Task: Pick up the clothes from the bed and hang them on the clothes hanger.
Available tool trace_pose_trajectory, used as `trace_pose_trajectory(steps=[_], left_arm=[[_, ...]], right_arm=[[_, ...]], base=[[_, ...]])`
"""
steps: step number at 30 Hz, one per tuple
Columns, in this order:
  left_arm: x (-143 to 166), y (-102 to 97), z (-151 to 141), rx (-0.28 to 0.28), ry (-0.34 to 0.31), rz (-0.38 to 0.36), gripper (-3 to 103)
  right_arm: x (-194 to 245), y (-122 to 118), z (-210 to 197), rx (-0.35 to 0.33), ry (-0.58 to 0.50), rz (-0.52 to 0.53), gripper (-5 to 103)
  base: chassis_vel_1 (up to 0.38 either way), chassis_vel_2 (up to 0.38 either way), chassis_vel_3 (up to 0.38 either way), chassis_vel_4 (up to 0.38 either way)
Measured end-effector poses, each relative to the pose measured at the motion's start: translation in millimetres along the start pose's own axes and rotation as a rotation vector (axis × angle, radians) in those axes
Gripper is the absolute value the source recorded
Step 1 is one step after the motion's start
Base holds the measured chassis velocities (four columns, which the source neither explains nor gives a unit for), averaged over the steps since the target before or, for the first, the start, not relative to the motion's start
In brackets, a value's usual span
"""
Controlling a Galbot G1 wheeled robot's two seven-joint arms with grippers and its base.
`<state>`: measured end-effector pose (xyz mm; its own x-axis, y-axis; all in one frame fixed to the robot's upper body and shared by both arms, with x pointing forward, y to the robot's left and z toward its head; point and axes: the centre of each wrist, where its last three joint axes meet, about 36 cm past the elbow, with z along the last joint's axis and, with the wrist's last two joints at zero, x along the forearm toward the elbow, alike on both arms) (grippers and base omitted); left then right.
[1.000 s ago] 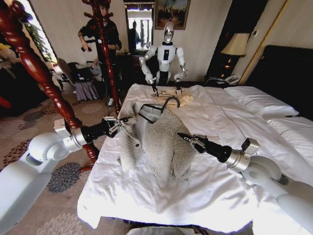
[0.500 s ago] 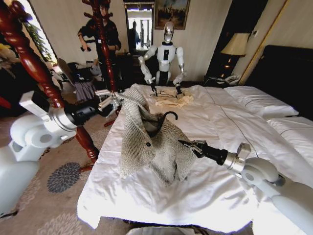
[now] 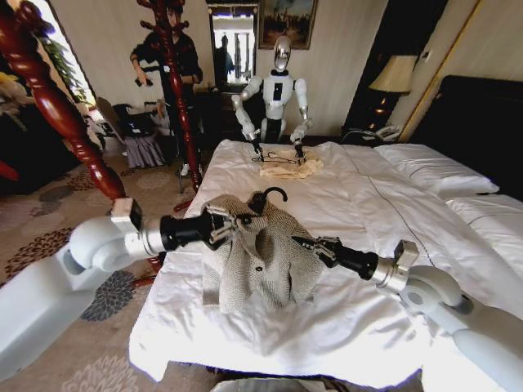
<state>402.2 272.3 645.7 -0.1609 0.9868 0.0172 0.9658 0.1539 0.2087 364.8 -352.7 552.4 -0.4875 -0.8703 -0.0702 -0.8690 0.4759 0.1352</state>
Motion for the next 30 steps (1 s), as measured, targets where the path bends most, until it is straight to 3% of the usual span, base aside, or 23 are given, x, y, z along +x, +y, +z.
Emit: trace_pose_trajectory(steps=[14, 23, 30], left_arm=[[12.2, 2.6, 5.9, -0.014, 0.001, -0.023, 2], [26.6, 17.2, 16.4, -0.015, -0.008, -0.018, 2], [40.9, 32.6, 20.1, -0.016, -0.06, -0.081, 2]], right_arm=[[-5.2, 9.5, -0.8, -0.101, -0.13, -0.02, 3], [-4.3, 9.6, -0.4, -0.141, -0.205, -0.013, 3], [-3.9, 10.9, 3.1, -0.154, -0.251, -0.045, 3]], base=[[0.0, 0.0, 0.0, 0.0], [0.0, 0.0, 0.0, 0.0], [0.0, 0.0, 0.0, 0.0]])
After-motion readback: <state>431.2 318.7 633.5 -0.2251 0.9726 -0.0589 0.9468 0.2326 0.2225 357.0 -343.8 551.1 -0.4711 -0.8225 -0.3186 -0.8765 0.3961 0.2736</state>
